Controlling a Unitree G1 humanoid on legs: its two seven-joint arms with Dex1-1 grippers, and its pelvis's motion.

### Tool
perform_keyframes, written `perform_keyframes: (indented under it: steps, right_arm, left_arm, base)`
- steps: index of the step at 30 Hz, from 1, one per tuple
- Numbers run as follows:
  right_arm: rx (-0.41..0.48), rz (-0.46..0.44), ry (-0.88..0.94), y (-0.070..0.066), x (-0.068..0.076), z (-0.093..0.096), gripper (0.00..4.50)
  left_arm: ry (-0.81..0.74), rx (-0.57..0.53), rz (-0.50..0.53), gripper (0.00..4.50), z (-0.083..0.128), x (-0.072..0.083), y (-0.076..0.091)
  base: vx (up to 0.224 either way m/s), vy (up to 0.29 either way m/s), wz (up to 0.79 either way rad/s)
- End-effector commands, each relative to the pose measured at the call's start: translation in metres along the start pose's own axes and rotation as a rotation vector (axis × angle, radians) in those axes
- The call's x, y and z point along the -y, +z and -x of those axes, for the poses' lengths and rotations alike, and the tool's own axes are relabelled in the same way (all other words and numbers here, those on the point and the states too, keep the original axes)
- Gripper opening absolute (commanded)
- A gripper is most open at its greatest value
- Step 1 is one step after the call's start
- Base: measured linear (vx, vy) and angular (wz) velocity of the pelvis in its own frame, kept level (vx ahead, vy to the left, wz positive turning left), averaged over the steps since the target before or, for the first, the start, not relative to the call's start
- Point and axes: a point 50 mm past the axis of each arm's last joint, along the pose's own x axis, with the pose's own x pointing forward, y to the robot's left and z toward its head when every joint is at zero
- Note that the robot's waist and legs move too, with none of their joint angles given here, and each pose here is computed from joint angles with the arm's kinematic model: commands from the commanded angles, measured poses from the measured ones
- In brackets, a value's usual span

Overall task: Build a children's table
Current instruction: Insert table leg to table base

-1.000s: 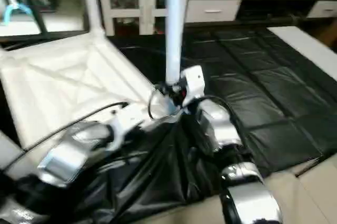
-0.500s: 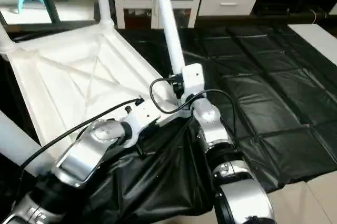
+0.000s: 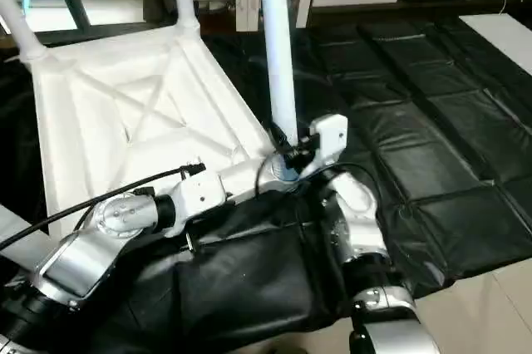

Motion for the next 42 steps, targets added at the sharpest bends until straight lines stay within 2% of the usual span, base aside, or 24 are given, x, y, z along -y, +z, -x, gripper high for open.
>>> perform_keyframes:
  steps: [1,7,8,10,12,13,15,16,18,19,20,22,25,28,33,38,42]
  right_arm:
    - [0.027,-0.017,-0.012,0.005,0.008,0.006,1.85]
    - [0.090,-0.023,0.040,0.018,0.005,-0.006,1.85]
    - [0.105,-0.006,0.074,0.024,0.003,-0.010,1.85]
    - [0.129,0.026,0.144,0.038,0.001,-0.017,1.85]
    - [0.106,0.085,0.236,0.049,-0.002,-0.021,1.85]
    - [0.100,0.095,0.255,0.051,-0.003,-0.021,1.85]
    - [0.023,0.164,0.362,0.058,-0.007,-0.022,1.85]
    - [0.023,0.164,0.362,0.058,-0.007,-0.022,1.85]
    - [-0.021,0.199,0.411,0.063,-0.008,-0.023,1.85]
    - [-0.025,0.203,0.411,0.064,-0.008,-0.023,1.85]
    - [-0.040,0.220,0.410,0.066,-0.008,-0.025,1.85]
    - [-0.043,0.227,0.406,0.066,-0.008,-0.026,1.85]
    - [-0.056,0.245,0.392,0.065,-0.010,-0.028,1.85]
    - [-0.083,0.267,0.414,0.063,-0.014,-0.027,1.85]
    - [-0.143,0.296,0.456,0.058,-0.019,-0.022,1.85]
    - [-0.136,0.284,0.437,0.059,-0.019,-0.022,1.85]
    - [-0.155,0.306,0.453,0.059,-0.021,-0.021,1.85]
  left_arm:
    - [0.005,-0.010,0.063,0.74,0.003,-0.002,-0.011]
    - [-0.030,0.063,0.070,1.23,0.008,-0.004,-0.003]
    - [-0.035,0.085,0.066,1.45,0.012,-0.006,-0.002]
    - [-0.022,0.179,0.132,1.51,0.022,-0.015,0.005]
    - [0.064,0.309,0.235,1.68,0.033,-0.036,0.021]
    - [0.081,0.336,0.255,1.68,0.035,-0.040,0.024]
    - [0.227,0.496,0.367,1.82,0.048,-0.070,0.048]
    - [0.227,0.496,0.367,1.89,0.048,-0.070,0.048]
    - [0.370,0.643,0.479,2.20,0.060,-0.099,0.071]
    - [0.364,0.678,0.500,2.20,0.061,-0.101,0.076]
    - [0.315,0.841,0.587,2.20,0.068,-0.109,0.096]
    - [0.285,0.894,0.605,2.41,0.071,-0.109,0.104]
    - [0.124,1.058,0.632,2.58,0.075,-0.099,0.130]
    - [0.031,1.116,0.664,2.92,0.076,-0.093,0.141]
    - [-0.060,1.142,0.734,3.26,0.079,-0.090,0.149]
    - [-0.152,1.165,0.746,3.58,0.083,-0.084,0.152]
    - [-0.078,1.108,0.745,3.87,0.078,-0.088,0.150]
  base:
    - [0.000,0.000,0.00]
    - [0.000,0.000,0.00]
    - [0.000,0.000,0.00]
    - [0.000,0.000,0.00]
    - [0.000,0.000,0.00]
    - [0.000,0.000,0.00]
    - [0.000,0.000,0.00]
    - [0.000,0.000,0.00]
    - [0.000,0.000,0.00]
    - [0.000,0.000,0.00]
    - [0.000,0.000,0.00]
    - [0.000,0.000,0.00]
    - [0.000,0.000,0.00]
    - [0.000,0.000,0.00]
    - [0.000,0.000,0.00]
    - [0.000,0.000,0.00]
    - [0.000,0.000,0.00]
